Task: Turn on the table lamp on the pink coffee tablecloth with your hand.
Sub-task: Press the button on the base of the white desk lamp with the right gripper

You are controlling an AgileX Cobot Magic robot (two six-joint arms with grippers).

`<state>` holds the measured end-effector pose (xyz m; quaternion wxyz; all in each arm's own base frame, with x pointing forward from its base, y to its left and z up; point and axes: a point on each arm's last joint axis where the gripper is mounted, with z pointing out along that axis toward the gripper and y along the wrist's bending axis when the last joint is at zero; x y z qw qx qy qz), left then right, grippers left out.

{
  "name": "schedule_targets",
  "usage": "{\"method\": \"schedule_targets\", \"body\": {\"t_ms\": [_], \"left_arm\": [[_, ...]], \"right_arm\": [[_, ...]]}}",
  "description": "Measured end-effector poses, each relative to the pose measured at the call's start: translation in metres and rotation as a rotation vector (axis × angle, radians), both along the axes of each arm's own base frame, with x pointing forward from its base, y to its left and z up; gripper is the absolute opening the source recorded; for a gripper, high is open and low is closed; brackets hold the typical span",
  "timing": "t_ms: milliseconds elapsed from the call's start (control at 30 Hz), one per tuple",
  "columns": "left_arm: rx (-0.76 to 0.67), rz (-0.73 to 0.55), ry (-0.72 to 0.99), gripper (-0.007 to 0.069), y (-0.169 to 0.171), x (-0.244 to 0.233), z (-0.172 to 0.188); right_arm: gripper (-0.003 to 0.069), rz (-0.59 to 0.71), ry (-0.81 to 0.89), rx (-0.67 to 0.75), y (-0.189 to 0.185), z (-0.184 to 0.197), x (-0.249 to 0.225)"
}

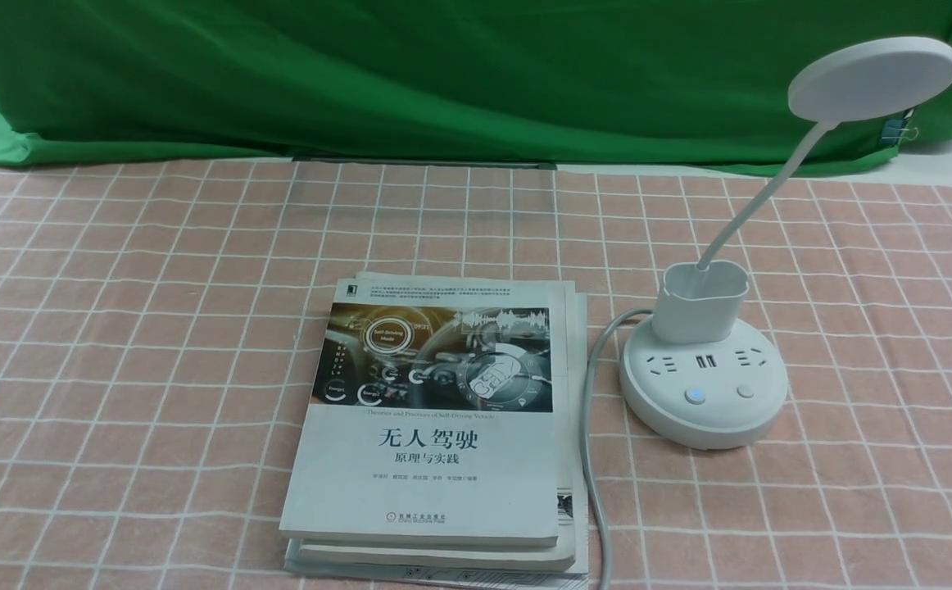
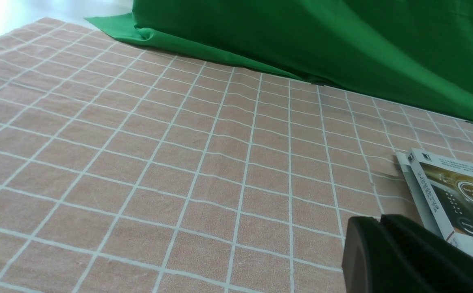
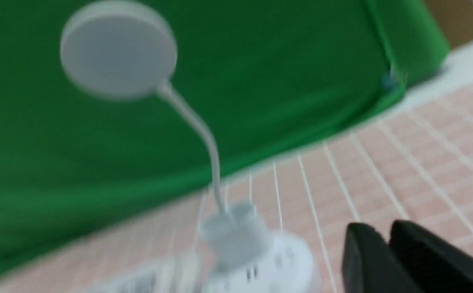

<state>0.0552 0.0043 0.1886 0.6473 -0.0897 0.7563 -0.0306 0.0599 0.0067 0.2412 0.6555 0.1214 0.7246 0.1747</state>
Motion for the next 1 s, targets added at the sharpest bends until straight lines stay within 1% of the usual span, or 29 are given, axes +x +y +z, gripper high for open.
{"method": "schedule_targets", "body": {"t_ms": [33,67,200,333,433,500,567,600,667,733,767,833,867,1000], "left_arm": [[0.0,0.0,0.0,0.0019,0.0,0.0,0.0],[0.0,0.0,0.0,0.0019,0.0,0.0,0.0],[0.0,0.0,0.0,0.0019,0.0,0.0,0.0],[0.0,0.0,0.0,0.0019,0.0,0.0,0.0],[0.0,0.0,0.0,0.0019,0.0,0.0,0.0],[0.0,0.0,0.0,0.0019,0.0,0.0,0.0],[0.0,0.0,0.0,0.0019,0.0,0.0,0.0],[0.0,0.0,0.0,0.0019,0.0,0.0,0.0],[0.0,0.0,0.0,0.0019,0.0,0.0,0.0],[-0.003,0.0,0.0,0.0019,0.0,0.0,0.0],[-0.003,0.0,0.0,0.0019,0.0,0.0,0.0],[-0.002,0.0,0.0,0.0019,0.0,0.0,0.0],[-0.002,0.0,0.0,0.0019,0.0,0.0,0.0],[-0.001,0.0,0.0,0.0019,0.0,0.0,0.0]], "right_arm": [[0.0079,0.022,0.063,-0.027,0.002,0.005,0.003],[0.0063,0.054,0.133,-0.081,0.004,0.019,0.009],[0.0055,0.185,0.46,-0.237,0.013,0.05,0.035],[0.0055,0.3,0.785,-0.359,0.02,0.052,0.078],[0.0055,0.339,0.861,-0.392,0.024,0.047,0.104],[0.0055,0.374,0.921,-0.416,0.03,0.036,0.127],[0.0055,0.409,0.937,-0.445,0.04,0.026,0.148],[0.0055,0.412,0.941,-0.447,0.04,0.026,0.148],[0.0055,0.471,0.943,-0.501,0.054,0.016,0.173],[0.0055,0.504,0.932,-0.542,0.063,0.008,0.194],[0.0055,0.509,0.938,-0.545,0.064,0.005,0.197],[0.0055,0.517,0.936,-0.561,0.07,-0.003,0.218],[0.0055,0.517,0.938,-0.561,0.071,-0.003,0.22],[0.0055,0.536,0.976,-0.576,0.078,-0.022,0.25]]}}
